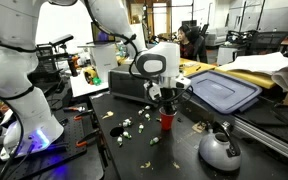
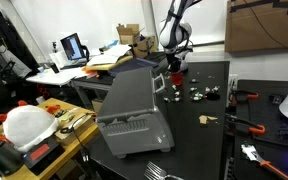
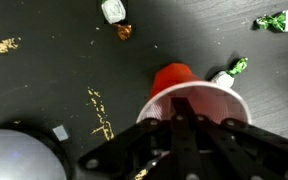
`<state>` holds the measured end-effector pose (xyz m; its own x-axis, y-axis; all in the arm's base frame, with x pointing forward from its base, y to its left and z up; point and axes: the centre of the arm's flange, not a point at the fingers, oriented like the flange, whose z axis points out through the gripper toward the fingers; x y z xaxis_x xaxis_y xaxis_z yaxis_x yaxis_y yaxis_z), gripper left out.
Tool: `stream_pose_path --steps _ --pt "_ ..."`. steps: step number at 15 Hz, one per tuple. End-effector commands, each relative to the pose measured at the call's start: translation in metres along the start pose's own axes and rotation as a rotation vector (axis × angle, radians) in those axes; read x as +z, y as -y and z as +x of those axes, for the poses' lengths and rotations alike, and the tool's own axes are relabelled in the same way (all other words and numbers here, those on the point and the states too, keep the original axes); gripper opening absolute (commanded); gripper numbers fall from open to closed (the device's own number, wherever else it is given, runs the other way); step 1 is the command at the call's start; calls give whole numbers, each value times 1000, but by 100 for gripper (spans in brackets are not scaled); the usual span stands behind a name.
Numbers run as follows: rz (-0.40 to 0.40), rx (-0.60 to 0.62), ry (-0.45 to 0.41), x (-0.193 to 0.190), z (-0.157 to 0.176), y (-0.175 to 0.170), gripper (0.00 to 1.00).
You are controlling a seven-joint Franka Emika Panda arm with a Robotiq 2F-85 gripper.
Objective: Pour out the contents in the red cup
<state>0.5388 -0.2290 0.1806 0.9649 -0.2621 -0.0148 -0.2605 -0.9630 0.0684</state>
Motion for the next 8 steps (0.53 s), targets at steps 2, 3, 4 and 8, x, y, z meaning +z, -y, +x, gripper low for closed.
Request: stream_pose_path --steps 2,3,4,8 --pt "14 -69 4 1 0 -5 28" --pt "17 -82 3 1 -1 -5 34" --pt "18 -92 3 1 -1 -5 40" --pt "24 -119 -2 -1 -2 -5 69"
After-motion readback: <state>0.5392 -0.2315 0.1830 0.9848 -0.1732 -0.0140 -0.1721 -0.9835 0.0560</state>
